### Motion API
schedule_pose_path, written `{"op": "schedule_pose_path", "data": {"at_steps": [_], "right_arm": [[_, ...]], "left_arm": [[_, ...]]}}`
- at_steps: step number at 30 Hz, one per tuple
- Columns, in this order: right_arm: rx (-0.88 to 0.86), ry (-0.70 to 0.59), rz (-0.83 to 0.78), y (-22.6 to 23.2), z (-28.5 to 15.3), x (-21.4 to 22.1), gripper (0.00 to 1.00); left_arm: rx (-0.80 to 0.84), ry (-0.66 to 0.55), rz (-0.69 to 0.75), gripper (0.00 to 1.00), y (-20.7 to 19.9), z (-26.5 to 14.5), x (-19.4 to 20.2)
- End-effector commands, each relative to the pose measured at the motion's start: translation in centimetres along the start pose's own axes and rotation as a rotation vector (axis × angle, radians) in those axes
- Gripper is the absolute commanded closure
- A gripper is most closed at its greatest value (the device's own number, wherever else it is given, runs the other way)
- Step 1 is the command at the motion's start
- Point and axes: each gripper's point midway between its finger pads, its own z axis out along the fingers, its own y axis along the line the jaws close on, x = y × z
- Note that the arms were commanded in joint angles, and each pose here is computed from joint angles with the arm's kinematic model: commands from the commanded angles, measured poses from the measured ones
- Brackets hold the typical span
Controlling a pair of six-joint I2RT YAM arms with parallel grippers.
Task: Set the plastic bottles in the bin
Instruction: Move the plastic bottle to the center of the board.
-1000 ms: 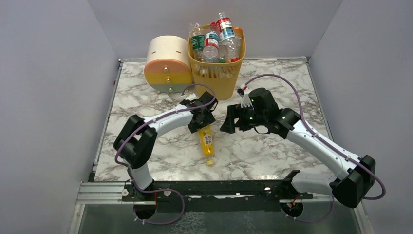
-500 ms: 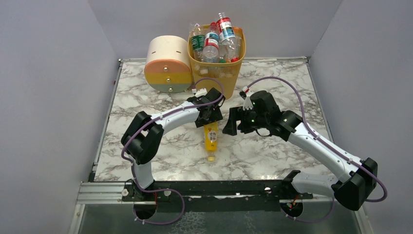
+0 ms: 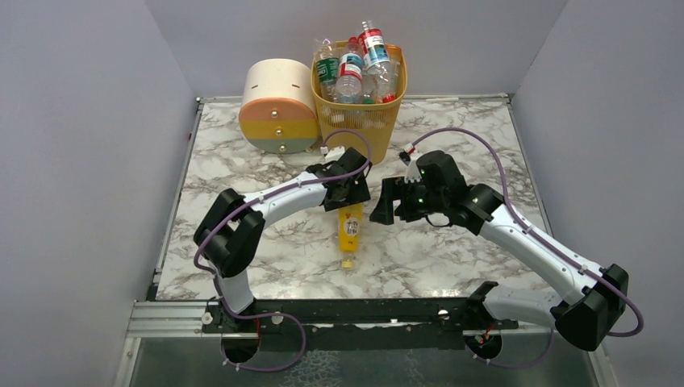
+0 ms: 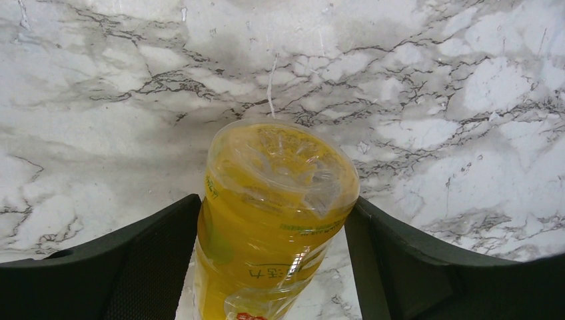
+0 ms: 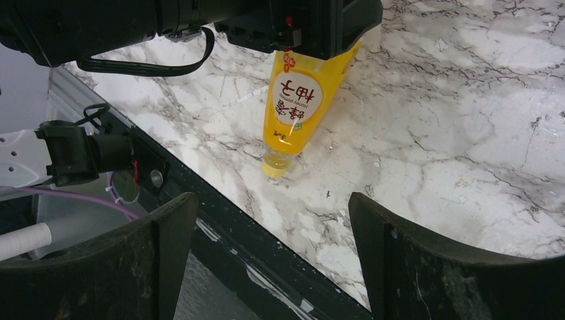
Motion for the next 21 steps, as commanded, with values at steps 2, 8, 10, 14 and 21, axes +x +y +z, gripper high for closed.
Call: {"op": "schedule_pose_path", "data": {"at_steps": [2, 8, 10, 14, 21], "right_arm": [[0.009, 0.014, 0.014, -0.2, -0.2, 0.9, 0.14], [0.024, 0.026, 0.012, -0.5, 0.0, 1.0, 0.14], [0.026, 0.028, 0.014, -0.6, 0.0, 1.0, 0.14], [0.028, 0.032, 0.020, -0.6, 0.2, 1.0, 0.14], [0.033, 0.035, 0.024, -0.6, 0.4, 0.9, 0.14]], "left_arm": [[0.042, -0.015, 0.003, 0.19, -0.1, -1.2, 0.7], [0.052, -0.047, 0.006, 0.11, 0.8, -1.5, 0.9], [0.051, -0.055, 0.019, 0.03, 0.8, -1.6, 0.7], [0.056, -0.070, 0.042, 0.01, 0.7, -1.8, 0.3], [0.078, -0.098, 0.070, 0.01, 0.6, -3.0, -0.4]]}}
